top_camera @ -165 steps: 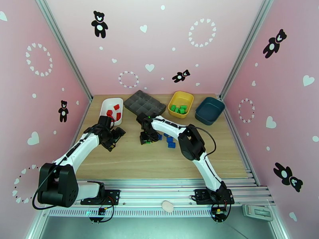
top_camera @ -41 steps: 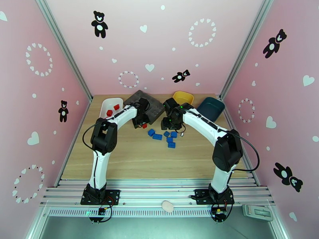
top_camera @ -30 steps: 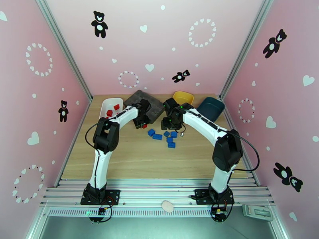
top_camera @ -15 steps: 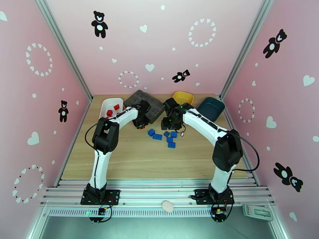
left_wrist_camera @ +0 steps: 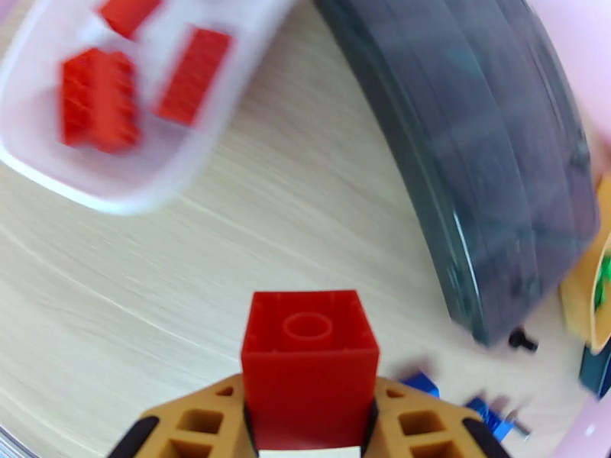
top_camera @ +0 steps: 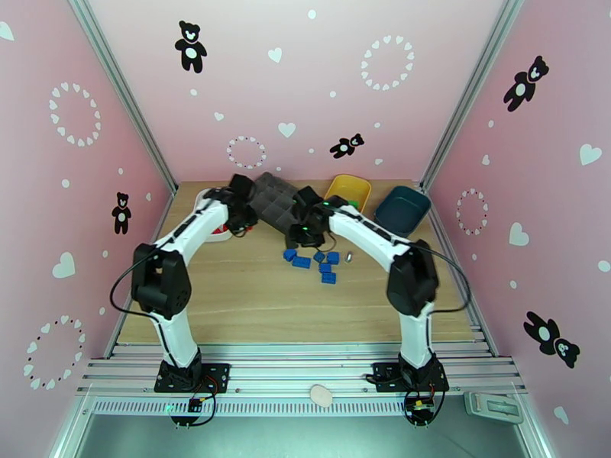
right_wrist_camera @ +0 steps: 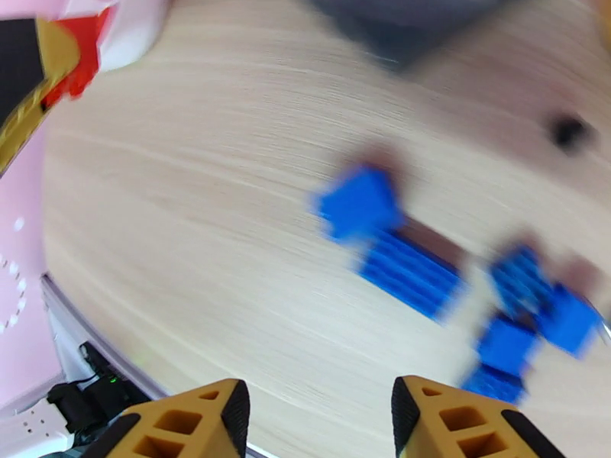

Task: Sort the legos into containers by color

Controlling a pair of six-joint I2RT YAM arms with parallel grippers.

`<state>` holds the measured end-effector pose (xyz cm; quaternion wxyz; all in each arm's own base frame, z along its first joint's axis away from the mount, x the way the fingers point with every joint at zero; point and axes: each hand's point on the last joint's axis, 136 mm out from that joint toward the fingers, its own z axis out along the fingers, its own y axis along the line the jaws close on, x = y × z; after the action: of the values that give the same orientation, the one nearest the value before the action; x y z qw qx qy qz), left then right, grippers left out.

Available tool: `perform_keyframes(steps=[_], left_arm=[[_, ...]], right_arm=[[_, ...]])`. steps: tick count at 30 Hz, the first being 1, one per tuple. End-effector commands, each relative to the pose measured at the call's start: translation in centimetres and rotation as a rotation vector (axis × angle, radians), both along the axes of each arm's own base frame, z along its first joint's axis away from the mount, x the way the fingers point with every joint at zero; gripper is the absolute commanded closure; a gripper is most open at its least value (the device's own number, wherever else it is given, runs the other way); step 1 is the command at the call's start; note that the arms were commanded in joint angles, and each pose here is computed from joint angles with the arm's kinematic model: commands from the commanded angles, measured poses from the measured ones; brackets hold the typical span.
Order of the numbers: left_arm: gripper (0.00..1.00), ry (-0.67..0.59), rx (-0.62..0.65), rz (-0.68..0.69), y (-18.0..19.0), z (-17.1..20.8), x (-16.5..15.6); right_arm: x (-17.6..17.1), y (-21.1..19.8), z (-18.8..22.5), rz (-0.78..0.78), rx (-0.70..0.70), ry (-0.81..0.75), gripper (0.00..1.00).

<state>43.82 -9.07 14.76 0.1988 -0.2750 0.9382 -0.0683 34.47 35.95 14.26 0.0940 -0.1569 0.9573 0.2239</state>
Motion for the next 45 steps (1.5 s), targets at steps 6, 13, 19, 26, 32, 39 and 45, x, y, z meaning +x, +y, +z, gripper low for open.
perform_keyframes(steps=[6,13,19,26,32,39,45], left_arm=[[0.62,0.036,0.028,0.096,7.6,-0.1,1.1],[0.45,0.053,0.008,0.109,10.4,-1.0,3.9],[0.23,0.030,-0.014,0.098,9.9,-0.3,4.3],[0.20,-0.015,-0.041,0.043,6.1,1.2,1.9],[0.15,-0.018,-0.097,-0.048,-0.4,0.6,-1.7],[0.12,0.018,-0.154,-0.189,-9.4,-1.4,-6.0],[0.11,0.060,-0.196,-0.245,-14.5,-3.5,-8.5]], right_arm=[[0.5,8.4,0.6,0.101,0.219,0.110,0.46],[1.5,9.5,1.4,0.082,0.258,0.097,0.45],[1.1,6.6,1.1,0.063,0.131,0.048,0.44],[-0.4,0.8,0.4,-0.004,-0.058,-0.022,0.42],[-2.5,-4.4,-0.9,-0.074,-0.189,-0.047,0.38],[-5.4,-9.9,-3.2,-0.175,-0.285,-0.002,0.32],[-8.0,-12.8,-5.8,-0.209,-0.330,0.050,0.29]])
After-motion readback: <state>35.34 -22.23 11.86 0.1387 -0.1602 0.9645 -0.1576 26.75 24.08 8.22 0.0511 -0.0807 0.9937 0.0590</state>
